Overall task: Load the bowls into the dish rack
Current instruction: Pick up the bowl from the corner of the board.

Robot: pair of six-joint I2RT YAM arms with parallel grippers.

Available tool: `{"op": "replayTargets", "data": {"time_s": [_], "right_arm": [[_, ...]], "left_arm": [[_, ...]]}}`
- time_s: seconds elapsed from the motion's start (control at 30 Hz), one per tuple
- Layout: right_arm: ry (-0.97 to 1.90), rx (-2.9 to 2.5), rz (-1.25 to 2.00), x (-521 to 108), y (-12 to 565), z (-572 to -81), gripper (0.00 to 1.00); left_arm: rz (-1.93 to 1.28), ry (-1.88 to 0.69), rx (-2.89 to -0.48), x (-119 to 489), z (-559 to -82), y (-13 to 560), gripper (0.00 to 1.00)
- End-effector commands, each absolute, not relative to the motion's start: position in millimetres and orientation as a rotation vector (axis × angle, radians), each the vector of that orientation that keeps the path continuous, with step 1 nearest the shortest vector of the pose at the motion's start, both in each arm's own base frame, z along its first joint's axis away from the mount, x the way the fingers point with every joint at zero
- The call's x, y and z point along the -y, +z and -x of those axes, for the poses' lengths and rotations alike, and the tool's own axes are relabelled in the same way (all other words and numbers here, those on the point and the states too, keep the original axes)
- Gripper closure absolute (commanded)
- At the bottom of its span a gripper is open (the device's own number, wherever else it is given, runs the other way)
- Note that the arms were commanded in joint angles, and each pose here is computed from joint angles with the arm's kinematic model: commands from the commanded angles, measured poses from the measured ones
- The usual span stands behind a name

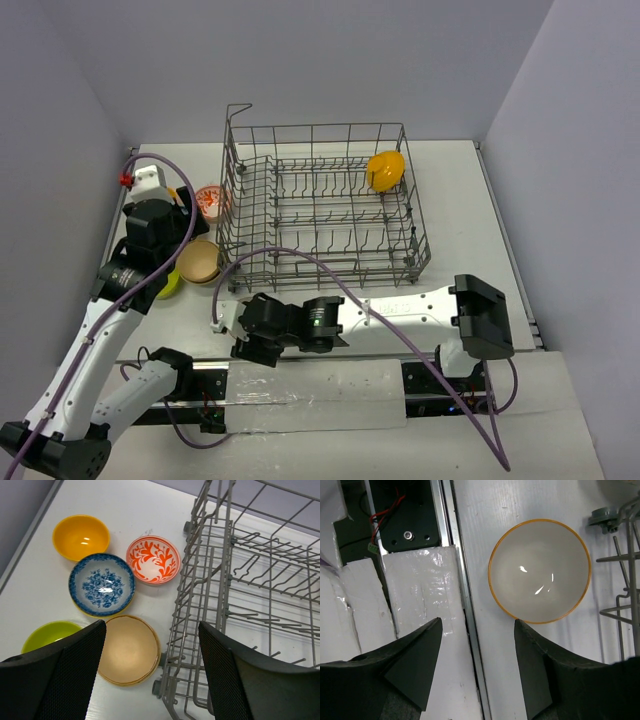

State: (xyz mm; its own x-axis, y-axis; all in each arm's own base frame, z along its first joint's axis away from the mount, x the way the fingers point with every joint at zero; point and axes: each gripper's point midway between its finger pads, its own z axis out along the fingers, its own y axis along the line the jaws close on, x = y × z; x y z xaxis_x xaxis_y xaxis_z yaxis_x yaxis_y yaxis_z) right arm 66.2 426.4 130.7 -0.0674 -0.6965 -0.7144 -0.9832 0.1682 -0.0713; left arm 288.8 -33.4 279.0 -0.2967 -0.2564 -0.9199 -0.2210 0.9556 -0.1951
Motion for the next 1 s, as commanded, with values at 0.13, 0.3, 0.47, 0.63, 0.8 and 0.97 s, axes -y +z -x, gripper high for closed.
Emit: {"op": "replayTargets", "data": {"time_s": [0.13,0.3,0.47,0.63,0.8,0.97], "right_arm": [[0.596,-1.811,1.620,-455.9,123.1,-65.4,0.33],[0.547,-1.839,1.629,-466.4,110.6,-70.2,0.32],[0.486,-1.857,1.620,-472.2,97.3,-78.6,0.32],[0.418,-1.888,1.586,-477.2,85.2,-90.8,0.32],[0.386,-1.932,1.565,-476.7,70.4,-100.7,0.35],[0.365,-1.983,1.527,-471.1,59.4,-115.3,0.43]], "left_arm": [[0.299,-0.108,-1.861,44.7,-292.7,277.8,0.20],[0.274,-0.101,-1.863,45.1,-292.9,269.3,0.20],[0.246,-0.098,-1.880,47.0,-292.6,260.8,0.20],[0.234,-0.103,-1.874,47.8,-291.9,258.5,0.19],[0.223,-0.112,-1.877,49.8,-291.5,256.6,0.19],[0.224,-0.116,-1.869,49.2,-289.9,257.7,0.18]]}}
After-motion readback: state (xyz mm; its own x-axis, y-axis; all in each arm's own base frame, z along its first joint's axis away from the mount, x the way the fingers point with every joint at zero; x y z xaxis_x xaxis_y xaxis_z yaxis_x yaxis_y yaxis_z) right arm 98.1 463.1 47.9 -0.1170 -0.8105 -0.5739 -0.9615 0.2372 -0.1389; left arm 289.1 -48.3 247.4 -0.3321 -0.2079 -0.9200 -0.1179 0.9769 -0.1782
